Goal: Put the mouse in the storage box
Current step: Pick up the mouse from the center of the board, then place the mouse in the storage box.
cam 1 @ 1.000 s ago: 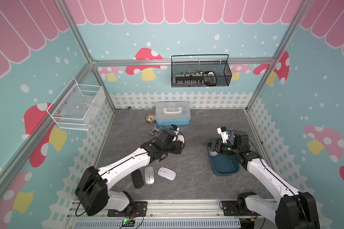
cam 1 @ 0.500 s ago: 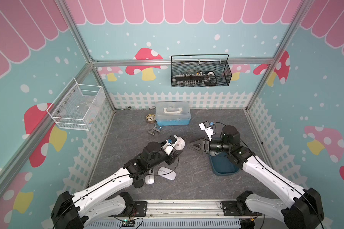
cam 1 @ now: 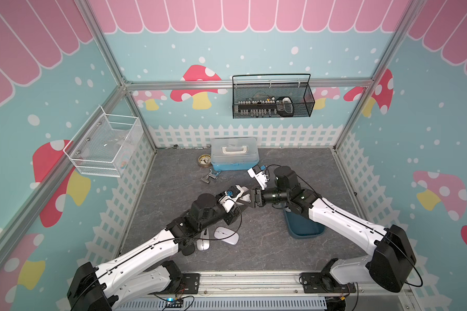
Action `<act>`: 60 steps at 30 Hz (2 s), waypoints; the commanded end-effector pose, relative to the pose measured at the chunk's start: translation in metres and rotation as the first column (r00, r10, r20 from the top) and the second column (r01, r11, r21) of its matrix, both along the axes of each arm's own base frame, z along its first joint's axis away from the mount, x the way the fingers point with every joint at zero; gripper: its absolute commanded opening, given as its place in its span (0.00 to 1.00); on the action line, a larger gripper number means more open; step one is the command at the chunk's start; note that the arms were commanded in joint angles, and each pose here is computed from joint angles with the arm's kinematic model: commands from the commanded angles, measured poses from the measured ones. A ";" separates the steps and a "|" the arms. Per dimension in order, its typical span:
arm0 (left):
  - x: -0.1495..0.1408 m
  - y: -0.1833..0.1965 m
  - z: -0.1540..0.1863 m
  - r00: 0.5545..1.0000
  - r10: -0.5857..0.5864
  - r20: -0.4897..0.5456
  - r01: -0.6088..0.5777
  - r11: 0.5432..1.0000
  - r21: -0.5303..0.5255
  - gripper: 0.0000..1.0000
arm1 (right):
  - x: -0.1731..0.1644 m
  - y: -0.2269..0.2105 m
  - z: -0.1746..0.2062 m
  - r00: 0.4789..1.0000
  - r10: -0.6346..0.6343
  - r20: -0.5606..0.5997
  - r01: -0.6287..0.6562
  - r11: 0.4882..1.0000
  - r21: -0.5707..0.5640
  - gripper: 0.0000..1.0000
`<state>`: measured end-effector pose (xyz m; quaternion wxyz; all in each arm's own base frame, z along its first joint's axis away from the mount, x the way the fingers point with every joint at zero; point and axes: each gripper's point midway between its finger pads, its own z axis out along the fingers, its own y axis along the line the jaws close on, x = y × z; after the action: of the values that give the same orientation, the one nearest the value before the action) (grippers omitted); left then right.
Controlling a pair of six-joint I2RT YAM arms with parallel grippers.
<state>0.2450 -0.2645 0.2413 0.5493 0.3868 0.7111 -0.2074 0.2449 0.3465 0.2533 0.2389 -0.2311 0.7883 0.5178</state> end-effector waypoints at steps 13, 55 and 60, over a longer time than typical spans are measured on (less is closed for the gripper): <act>0.000 0.008 -0.017 0.994 0.061 -0.089 -0.061 0.998 0.000 0.93 | 0.013 0.004 -0.008 0.997 -0.050 0.057 0.055 0.995 -0.080 0.29; -0.010 0.081 -0.037 0.828 0.432 -0.357 -0.466 0.885 -0.012 0.99 | 0.037 -0.255 -0.116 0.750 -0.661 0.040 0.639 0.706 -0.305 0.33; -0.008 0.075 -0.052 0.816 0.436 -0.379 -0.453 0.890 0.049 0.99 | 0.019 -0.244 -0.135 0.775 -0.632 -0.020 0.606 0.751 -0.263 0.34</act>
<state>0.2372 -0.1862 0.1863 0.4494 0.1456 0.8663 -0.1621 0.2683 0.0923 0.1178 0.3218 0.0571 0.9005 0.2870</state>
